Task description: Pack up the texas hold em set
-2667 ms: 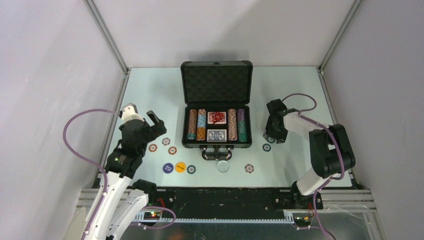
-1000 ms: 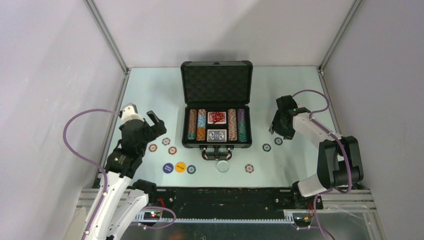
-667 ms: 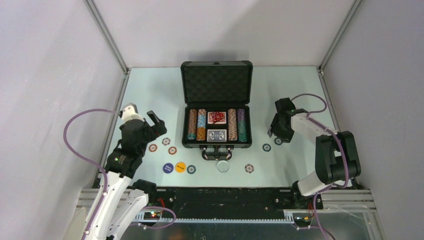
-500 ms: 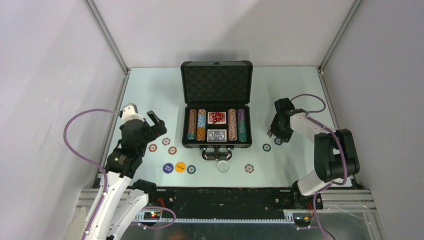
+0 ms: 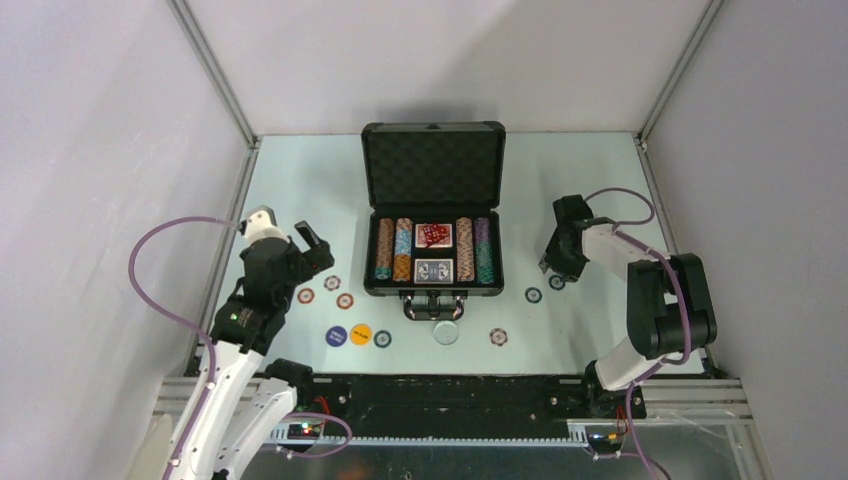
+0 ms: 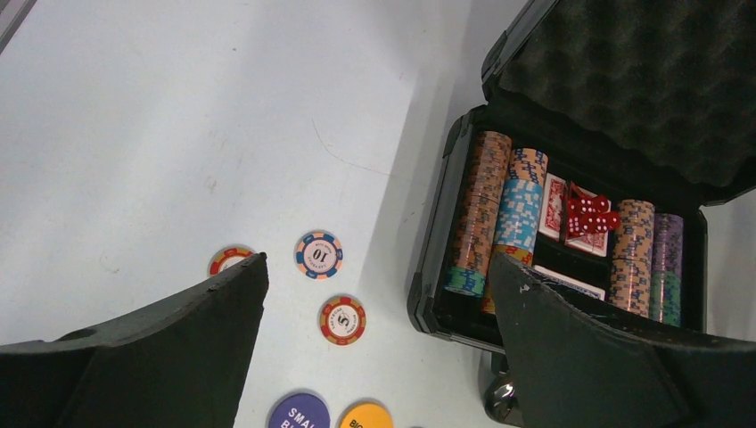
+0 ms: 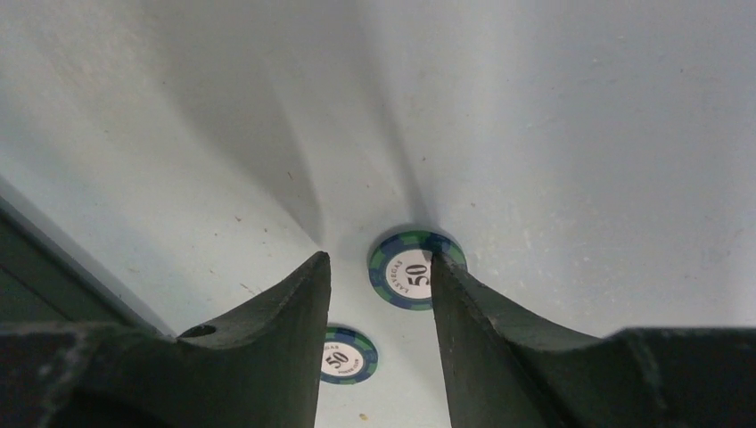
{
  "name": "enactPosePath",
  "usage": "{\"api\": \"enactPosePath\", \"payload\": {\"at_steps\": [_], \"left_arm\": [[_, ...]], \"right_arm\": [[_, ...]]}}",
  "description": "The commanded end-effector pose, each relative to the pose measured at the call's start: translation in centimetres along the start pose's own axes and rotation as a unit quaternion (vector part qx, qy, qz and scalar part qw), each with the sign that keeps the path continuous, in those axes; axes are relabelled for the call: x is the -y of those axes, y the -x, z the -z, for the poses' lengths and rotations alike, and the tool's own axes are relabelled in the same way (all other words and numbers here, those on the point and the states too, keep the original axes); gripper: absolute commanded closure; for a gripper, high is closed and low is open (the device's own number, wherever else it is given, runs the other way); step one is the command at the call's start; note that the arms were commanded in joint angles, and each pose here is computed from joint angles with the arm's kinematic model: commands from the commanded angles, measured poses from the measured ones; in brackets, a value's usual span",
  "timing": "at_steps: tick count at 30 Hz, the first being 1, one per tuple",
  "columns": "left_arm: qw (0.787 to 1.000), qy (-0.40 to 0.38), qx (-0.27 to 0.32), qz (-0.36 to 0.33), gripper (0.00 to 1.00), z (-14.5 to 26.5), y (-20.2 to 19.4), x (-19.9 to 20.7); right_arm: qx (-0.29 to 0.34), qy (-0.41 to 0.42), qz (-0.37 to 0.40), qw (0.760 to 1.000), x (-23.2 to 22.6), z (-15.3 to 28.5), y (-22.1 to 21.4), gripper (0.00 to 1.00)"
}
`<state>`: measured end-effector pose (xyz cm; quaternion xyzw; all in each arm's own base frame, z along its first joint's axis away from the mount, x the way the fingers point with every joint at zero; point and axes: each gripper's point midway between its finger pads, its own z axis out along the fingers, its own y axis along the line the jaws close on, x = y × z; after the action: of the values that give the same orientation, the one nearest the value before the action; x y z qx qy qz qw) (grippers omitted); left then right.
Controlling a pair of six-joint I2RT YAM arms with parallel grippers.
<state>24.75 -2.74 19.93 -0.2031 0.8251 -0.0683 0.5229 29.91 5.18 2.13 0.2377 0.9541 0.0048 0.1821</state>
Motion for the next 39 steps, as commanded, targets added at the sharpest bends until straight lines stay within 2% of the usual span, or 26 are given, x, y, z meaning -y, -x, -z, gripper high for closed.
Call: {"api": "enactPosePath", "payload": {"at_steps": [1,15,27,34,39], "left_arm": [[1.0,-0.016,0.022,0.001,0.02,0.6,1.9,0.9],[1.0,-0.014,0.022,0.001,0.02,0.6,1.9,0.7],[1.0,-0.017,0.02,0.001,0.02,0.6,1.9,0.9],[1.0,-0.018,0.019,0.001,0.02,0.6,1.9,0.9],[1.0,-0.019,0.017,0.001,0.02,0.5,1.9,1.0]], "right_arm": [[-0.012,0.008,0.01,1.0,-0.6,-0.8,-0.5,0.51],[-0.024,0.014,0.063,0.998,-3.8,-0.7,-4.1,0.51],[0.057,0.036,0.008,0.998,-2.5,3.4,0.8,0.5],[0.021,-0.002,-0.015,1.0,0.2,1.9,0.5,0.5],[0.015,0.008,-0.022,1.0,0.1,1.3,-0.2,0.5]]}}
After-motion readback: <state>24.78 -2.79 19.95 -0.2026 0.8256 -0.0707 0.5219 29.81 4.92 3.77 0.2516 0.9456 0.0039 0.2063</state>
